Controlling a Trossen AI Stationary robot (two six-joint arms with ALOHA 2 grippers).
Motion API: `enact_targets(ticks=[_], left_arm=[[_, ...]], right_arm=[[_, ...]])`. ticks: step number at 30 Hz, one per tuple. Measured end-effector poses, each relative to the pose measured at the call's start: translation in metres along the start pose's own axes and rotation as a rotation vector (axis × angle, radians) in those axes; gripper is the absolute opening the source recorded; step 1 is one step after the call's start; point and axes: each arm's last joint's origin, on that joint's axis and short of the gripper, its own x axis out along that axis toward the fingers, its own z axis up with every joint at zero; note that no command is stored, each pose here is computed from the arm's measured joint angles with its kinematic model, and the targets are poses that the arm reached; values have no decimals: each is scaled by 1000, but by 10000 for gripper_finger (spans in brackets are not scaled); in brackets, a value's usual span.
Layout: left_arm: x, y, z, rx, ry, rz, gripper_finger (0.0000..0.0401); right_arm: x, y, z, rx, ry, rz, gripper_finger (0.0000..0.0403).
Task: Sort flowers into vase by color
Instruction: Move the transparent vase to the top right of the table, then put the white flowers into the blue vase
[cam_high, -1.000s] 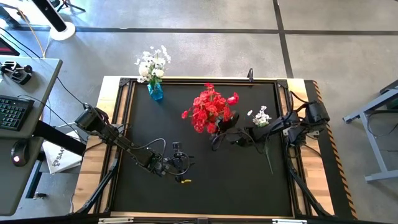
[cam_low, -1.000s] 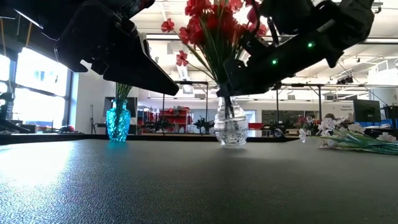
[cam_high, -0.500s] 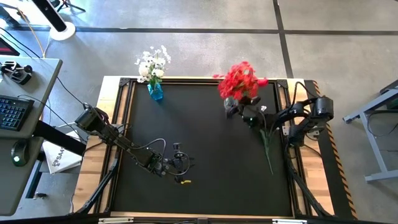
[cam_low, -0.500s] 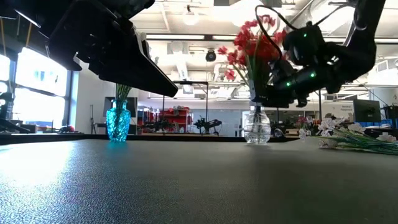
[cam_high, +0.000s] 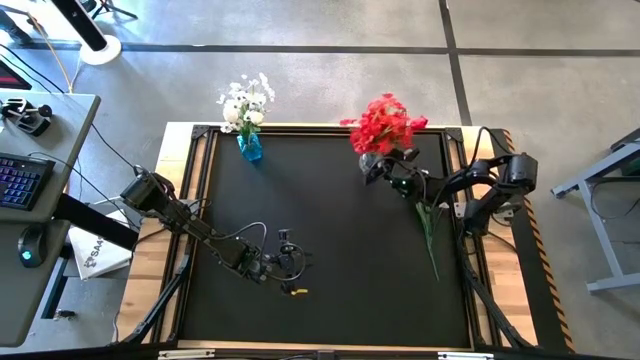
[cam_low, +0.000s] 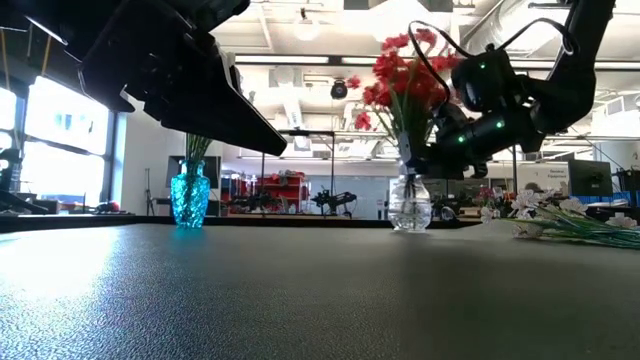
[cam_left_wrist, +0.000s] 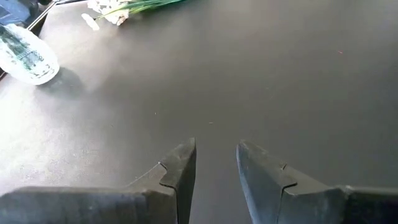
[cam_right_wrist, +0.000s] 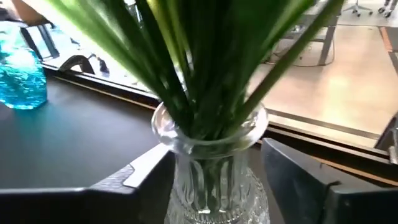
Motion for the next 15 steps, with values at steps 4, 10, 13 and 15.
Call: enact_targets(ticks=[4, 10, 13, 15], left_arm=[[0, 0, 0, 0, 0, 0, 106], [0, 0, 0, 0, 0, 0, 106], [0, 0, 0, 1, 1, 0, 106], [0, 0, 0, 0, 1, 0, 106]], right_arm=[[-1, 3, -2, -28, 15, 34, 257], [-7, 7, -1, -66, 25, 64, 266], [-10, 8, 0, -82, 44, 67, 267], [-13, 7, 1, -99, 63, 70, 267]])
